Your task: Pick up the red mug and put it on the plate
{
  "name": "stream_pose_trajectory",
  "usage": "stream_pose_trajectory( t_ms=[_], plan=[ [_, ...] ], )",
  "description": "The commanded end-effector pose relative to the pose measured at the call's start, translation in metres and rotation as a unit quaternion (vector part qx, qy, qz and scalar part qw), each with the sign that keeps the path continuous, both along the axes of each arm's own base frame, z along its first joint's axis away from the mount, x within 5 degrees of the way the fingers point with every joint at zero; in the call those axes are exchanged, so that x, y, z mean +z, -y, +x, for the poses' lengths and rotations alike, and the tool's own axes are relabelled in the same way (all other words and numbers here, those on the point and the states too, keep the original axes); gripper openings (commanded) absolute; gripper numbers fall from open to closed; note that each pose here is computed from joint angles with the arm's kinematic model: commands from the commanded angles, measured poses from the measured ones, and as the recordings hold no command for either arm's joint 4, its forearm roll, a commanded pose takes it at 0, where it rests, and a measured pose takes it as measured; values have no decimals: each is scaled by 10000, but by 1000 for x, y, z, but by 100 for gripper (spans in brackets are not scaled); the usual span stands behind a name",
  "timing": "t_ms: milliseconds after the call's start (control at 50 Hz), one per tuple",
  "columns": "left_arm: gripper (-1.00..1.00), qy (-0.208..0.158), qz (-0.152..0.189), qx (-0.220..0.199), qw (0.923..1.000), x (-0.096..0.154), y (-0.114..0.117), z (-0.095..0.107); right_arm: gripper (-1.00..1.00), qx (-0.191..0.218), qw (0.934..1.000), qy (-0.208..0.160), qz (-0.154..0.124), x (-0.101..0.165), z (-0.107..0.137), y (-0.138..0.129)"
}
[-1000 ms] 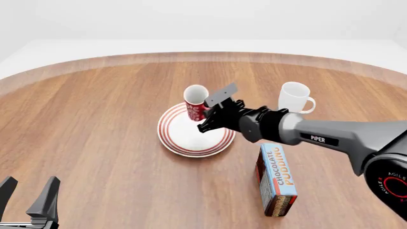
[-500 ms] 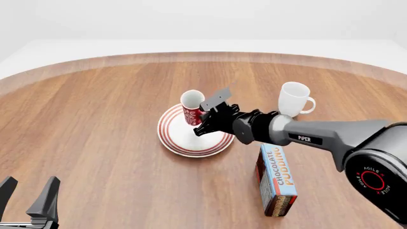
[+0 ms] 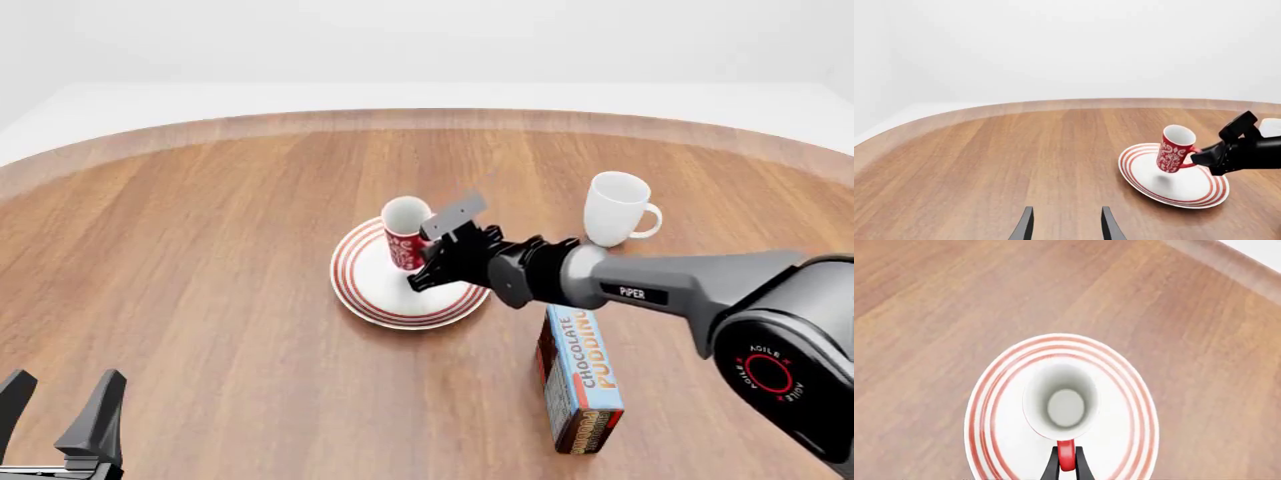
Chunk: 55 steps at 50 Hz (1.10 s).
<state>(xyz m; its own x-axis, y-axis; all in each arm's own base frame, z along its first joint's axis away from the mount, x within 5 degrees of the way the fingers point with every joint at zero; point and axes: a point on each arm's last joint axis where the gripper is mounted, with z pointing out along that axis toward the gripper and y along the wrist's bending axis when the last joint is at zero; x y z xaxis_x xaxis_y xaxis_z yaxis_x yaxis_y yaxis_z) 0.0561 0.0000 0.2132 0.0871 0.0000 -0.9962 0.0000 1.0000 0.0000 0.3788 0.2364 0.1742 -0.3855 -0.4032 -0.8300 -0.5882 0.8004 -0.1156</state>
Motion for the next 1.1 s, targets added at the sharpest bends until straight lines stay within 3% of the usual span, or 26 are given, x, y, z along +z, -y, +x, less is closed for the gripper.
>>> stream_pose_trajectory(
  t_ms=[20,520,540,1100],
  plan=[
    [100,0,0,0,10000,0,0,0,-100,-9,10000,-25,25,-3,0,-1],
    [100,0,0,0,10000,0,0,0,-100,50,10000,-58,52,-7,-6,-7],
    [100,0,0,0,10000,0,0,0,100,56,10000,-50,51,-8,-6,-7],
    [100,0,0,0,10000,0,0,0,100,29,9999,-54,100,-5,-10,-4]
  ],
)
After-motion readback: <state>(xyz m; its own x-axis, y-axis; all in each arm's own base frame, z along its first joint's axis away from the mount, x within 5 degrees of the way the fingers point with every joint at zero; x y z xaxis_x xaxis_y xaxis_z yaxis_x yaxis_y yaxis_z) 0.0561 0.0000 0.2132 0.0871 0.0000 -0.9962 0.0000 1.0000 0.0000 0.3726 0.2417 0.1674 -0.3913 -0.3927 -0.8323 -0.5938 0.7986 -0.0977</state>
